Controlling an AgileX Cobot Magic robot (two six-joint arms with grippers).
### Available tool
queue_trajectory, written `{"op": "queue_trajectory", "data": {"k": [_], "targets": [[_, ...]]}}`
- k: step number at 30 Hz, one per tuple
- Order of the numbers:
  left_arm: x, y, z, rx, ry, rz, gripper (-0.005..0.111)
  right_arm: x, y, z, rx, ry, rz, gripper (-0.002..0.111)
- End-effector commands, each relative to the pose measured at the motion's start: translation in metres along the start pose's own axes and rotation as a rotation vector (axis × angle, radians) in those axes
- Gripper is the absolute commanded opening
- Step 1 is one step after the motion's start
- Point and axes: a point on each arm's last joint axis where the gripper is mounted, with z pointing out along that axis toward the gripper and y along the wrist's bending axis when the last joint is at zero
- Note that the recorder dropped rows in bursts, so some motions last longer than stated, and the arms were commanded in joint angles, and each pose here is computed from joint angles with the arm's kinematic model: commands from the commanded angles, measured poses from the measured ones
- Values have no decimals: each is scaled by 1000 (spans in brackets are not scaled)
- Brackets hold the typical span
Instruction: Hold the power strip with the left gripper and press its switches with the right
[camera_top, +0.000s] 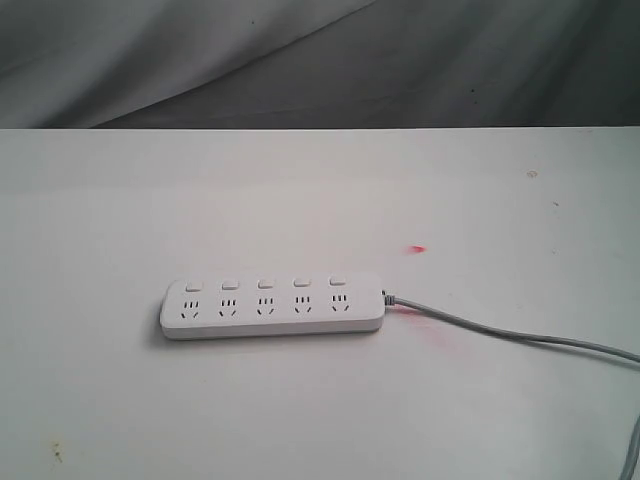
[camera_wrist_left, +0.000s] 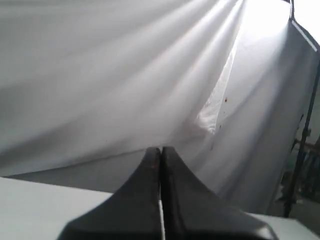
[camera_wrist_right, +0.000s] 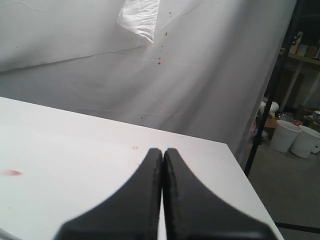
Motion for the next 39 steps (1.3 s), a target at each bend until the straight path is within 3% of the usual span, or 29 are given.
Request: {"op": "queue_trajectory", "data": {"k": [1, 6, 13, 31, 35, 39], "targets": [[-22, -8, 1, -25, 275, 219, 0, 1, 0, 0, 6, 2, 6, 0], [-47, -30, 23, 170, 377, 385, 0, 1, 0, 0, 6, 2, 6, 0], [-41, -43, 51, 298, 601, 573, 0, 1, 0, 0, 6, 2, 6, 0], [-16, -63, 124, 337, 869, 537, 0, 1, 0, 0, 6, 2, 6, 0], [-15, -68, 142, 403, 906, 592, 0, 1, 0, 0, 6, 2, 6, 0], [-8, -74, 153, 513, 910, 566, 0, 1, 0, 0, 6, 2, 6, 0]]}}
